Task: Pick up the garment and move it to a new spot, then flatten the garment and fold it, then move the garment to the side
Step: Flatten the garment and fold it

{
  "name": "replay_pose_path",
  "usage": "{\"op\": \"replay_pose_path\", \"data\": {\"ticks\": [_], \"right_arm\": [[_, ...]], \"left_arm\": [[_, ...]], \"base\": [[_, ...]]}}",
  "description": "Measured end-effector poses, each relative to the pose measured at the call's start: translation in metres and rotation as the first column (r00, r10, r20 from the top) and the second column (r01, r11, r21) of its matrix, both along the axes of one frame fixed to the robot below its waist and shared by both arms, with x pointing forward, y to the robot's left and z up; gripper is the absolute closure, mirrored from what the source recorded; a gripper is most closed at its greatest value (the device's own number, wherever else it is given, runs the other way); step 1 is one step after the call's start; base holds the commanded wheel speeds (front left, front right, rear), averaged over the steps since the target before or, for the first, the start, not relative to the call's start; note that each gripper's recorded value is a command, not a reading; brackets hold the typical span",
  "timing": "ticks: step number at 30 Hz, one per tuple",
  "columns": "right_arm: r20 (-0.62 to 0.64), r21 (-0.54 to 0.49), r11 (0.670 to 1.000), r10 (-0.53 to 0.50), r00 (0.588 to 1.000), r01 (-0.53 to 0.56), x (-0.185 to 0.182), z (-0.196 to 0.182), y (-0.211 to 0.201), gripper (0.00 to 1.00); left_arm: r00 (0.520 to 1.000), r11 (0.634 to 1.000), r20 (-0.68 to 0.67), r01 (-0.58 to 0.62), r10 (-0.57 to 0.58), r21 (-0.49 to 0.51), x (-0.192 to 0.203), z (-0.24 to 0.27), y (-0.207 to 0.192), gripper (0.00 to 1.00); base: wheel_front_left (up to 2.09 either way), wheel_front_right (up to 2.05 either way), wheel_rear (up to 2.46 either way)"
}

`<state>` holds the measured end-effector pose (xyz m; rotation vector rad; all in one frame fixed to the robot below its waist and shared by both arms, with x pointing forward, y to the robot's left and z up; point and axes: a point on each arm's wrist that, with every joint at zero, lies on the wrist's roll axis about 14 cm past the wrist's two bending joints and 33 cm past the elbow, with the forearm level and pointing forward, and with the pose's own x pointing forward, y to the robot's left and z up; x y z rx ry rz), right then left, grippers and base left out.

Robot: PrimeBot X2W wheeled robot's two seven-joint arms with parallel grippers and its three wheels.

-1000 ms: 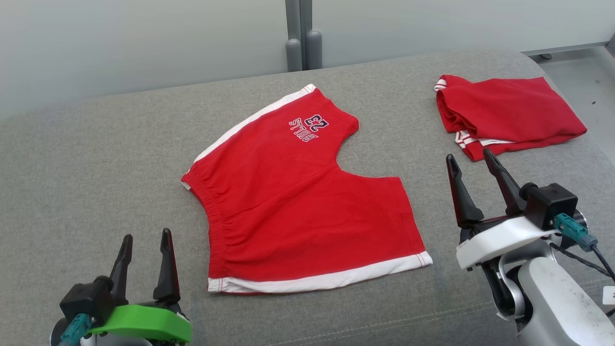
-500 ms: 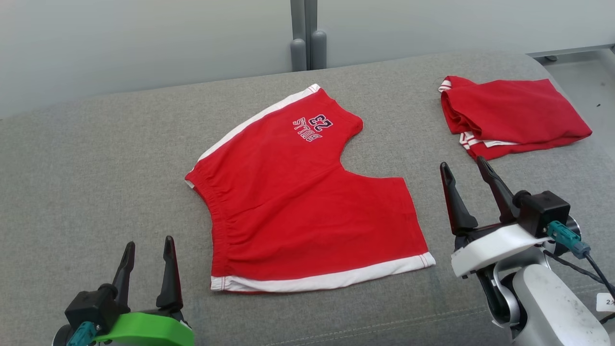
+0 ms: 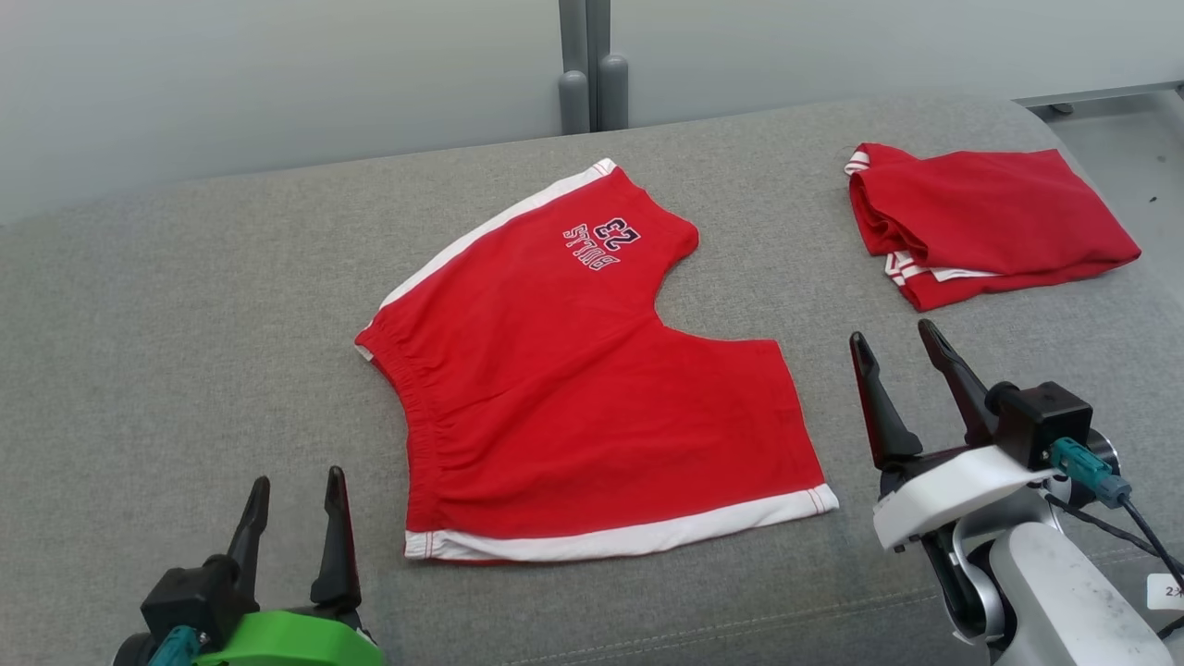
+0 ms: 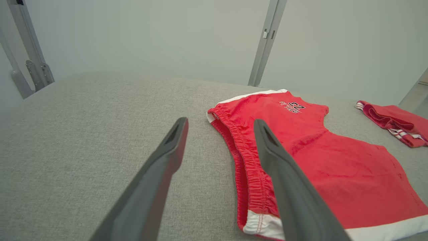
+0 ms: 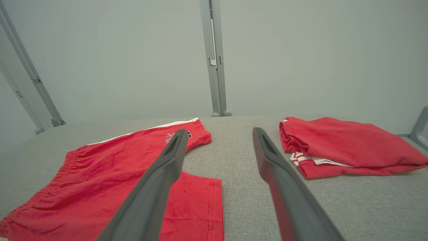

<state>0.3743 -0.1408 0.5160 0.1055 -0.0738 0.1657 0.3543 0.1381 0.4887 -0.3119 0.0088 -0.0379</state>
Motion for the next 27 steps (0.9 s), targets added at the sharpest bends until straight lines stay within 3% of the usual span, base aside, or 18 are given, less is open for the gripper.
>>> {"op": "replay_pose_path", "data": {"ticks": [8, 17, 27], "right_arm": [[-0.115, 0.008, 1.000, 0.005, 0.993, -0.005, -0.012, -0.037, -0.002, 0.00], [-0.215, 0.080, 0.997, 0.012, 0.977, 0.006, -0.017, -0.066, -0.003, 0.00], [-0.274, 0.072, 0.997, 0.008, 0.962, 0.012, -0.016, -0.085, -0.015, 0.00]], "left_arm": [[0.990, 0.996, -0.119, 0.084, -0.082, 0.019, -0.016, -0.037, -0.018, 0.00], [0.929, 0.959, -0.267, 0.277, -0.254, 0.052, -0.031, -0.079, -0.044, 0.00], [0.910, 0.937, -0.272, 0.342, -0.313, 0.066, -0.008, -0.084, -0.054, 0.00]], "base": [[0.00, 0.00, 0.00], [0.00, 0.00, 0.00], [0.00, 0.00, 0.00]]}}
